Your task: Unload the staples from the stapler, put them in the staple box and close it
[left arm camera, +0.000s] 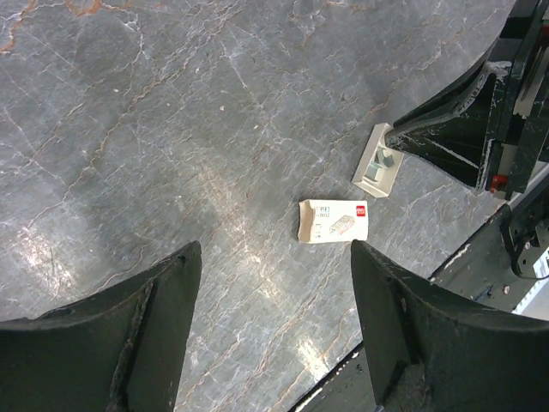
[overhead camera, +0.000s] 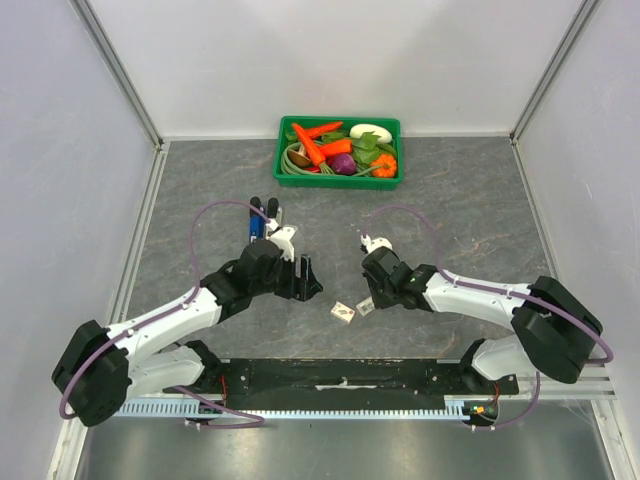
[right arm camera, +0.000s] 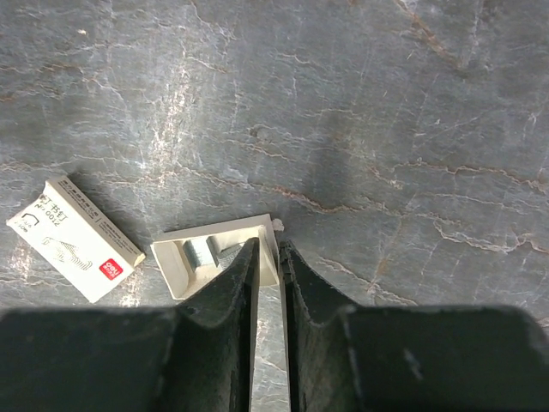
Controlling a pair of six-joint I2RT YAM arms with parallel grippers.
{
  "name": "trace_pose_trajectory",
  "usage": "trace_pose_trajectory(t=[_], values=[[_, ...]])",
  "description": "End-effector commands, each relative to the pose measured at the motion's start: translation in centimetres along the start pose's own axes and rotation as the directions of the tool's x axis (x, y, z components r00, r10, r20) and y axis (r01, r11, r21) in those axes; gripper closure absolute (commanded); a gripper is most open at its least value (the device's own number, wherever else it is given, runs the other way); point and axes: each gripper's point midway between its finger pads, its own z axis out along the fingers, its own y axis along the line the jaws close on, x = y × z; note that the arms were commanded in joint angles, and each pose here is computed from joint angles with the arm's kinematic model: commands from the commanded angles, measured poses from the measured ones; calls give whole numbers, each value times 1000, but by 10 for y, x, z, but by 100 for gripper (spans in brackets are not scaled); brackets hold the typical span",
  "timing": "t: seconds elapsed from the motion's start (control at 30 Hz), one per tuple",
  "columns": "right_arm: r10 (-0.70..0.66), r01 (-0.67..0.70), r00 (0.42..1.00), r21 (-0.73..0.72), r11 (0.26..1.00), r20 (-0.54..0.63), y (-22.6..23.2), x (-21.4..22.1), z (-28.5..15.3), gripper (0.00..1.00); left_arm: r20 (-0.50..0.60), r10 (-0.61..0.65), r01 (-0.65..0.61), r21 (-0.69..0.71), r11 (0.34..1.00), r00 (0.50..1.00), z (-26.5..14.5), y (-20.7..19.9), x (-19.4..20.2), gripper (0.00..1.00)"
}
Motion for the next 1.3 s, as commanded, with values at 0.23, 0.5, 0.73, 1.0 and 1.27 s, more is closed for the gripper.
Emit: trace_pose_trajectory(t=[0.23, 0.5, 0.73, 1.0, 1.27], values=[[20, -19, 1000, -7, 1000, 23, -1, -4, -7, 88, 5, -23, 23, 40, 999, 1000, 14, -7, 1, 24], [46, -47, 999, 6, 999, 27, -6, 1, -14, 100, 16, -27, 26, 47, 999, 1000, 20, -8, 2, 24], [86, -86, 996, -1, 996, 31, -5, 9, -26, 100, 29, -48, 47, 17, 999, 998, 24, -5, 2, 25], [59, -60, 998, 40, 997, 24, 10, 24, -28, 100, 2, -58, 58, 19, 998, 998, 30, -9, 14, 26], [59, -60, 998, 45, 997, 25, 19, 30, -31, 100, -32, -36, 35, -23, 999, 999, 36, -2, 28, 34]])
